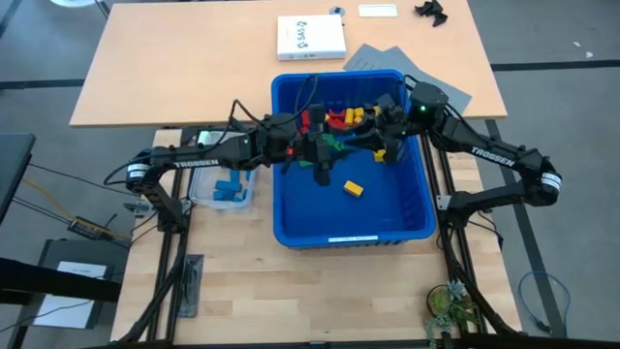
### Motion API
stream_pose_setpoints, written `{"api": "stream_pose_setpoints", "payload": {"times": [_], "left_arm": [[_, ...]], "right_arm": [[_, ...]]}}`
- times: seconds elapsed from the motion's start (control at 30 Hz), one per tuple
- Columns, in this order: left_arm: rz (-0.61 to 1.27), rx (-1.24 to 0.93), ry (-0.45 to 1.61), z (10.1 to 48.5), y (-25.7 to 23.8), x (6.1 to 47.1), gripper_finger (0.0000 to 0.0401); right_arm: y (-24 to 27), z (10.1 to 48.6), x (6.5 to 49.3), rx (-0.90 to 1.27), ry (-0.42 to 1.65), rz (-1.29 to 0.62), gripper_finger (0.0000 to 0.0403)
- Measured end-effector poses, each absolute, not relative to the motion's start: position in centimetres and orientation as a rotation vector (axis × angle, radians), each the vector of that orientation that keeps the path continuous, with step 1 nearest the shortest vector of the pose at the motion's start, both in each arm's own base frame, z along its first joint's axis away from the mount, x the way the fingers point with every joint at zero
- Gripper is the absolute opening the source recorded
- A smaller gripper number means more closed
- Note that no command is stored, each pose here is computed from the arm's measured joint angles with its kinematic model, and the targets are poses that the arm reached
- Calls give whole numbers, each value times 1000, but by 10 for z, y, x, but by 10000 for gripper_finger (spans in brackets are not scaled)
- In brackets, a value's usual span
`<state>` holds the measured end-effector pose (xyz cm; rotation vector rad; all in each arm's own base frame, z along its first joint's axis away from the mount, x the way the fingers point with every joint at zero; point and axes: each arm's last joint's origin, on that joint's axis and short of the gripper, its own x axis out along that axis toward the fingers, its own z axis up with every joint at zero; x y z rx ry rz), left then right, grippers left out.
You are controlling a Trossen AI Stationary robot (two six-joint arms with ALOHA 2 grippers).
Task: Sort blocks
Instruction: Put the blue block into the transparent bin
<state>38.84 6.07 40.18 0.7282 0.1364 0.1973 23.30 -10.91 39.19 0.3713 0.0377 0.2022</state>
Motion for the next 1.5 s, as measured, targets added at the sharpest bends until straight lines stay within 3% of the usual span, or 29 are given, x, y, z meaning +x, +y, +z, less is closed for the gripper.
{"api": "stream_pose_setpoints", "payload": {"times": [0.17,0.33,0.6,0.8,1.07,1.5], "left_arm": [[196,784,137,402,61,388,199],[199,806,130,403,61,388,155],[328,682,134,405,64,388,143],[472,521,174,414,67,372,150],[626,419,446,410,72,338,147],[834,103,1006,372,99,272,147]], "right_arm": [[-109,393,233,390,28,210,128],[-109,394,233,457,28,212,134],[-112,399,228,446,-1,225,295],[-116,417,200,364,-80,197,354],[-118,421,181,223,-84,94,354],[-133,381,187,77,219,-203,335]]}}
